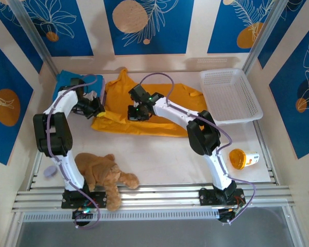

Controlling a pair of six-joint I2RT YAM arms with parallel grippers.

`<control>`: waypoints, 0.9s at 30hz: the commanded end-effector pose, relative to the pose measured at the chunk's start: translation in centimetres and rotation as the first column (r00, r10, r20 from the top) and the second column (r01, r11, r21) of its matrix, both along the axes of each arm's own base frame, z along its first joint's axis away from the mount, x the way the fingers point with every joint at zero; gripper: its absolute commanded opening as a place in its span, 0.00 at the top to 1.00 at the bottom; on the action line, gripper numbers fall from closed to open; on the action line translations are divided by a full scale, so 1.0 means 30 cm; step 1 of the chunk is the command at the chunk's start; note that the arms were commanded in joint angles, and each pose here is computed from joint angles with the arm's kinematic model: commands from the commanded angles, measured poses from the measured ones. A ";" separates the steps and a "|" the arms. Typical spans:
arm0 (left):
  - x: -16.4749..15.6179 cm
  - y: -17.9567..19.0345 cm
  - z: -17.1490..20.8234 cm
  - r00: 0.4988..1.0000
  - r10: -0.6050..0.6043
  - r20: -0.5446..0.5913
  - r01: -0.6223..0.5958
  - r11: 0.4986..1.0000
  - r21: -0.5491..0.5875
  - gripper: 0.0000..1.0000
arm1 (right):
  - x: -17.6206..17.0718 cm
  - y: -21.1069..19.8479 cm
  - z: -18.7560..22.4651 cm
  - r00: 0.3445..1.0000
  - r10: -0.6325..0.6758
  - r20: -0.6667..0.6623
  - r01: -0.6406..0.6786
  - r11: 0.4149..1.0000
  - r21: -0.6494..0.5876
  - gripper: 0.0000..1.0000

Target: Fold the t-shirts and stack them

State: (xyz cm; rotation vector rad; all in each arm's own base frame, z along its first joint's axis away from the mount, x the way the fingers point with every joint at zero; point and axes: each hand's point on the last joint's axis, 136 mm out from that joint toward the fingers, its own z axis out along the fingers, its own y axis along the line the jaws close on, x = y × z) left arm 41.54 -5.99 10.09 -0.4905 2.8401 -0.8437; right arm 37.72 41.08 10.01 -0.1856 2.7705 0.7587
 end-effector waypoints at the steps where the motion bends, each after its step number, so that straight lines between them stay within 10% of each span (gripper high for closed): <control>1: 0.041 -0.017 0.007 1.000 0.014 -0.016 -0.015 0.998 -0.053 1.00 | 0.008 -0.004 -0.059 0.996 0.026 -0.084 -0.025 1.000 0.012 1.00; 14: 0.211 -0.065 -0.013 0.999 0.046 0.009 -0.045 0.992 -0.118 0.87 | 0.167 -0.055 -0.083 0.990 -0.025 -0.135 0.036 0.996 0.077 1.00; 18: 0.295 -0.094 0.045 0.991 0.104 0.088 -0.083 0.973 -0.217 0.69 | 0.214 -0.081 -0.053 0.988 -0.055 -0.143 0.073 0.990 0.122 0.76; 27: 0.215 -0.083 0.088 0.990 0.080 0.117 -0.066 0.990 -0.125 0.62 | 0.165 -0.138 0.017 0.992 -0.042 -0.121 0.051 0.996 0.069 0.69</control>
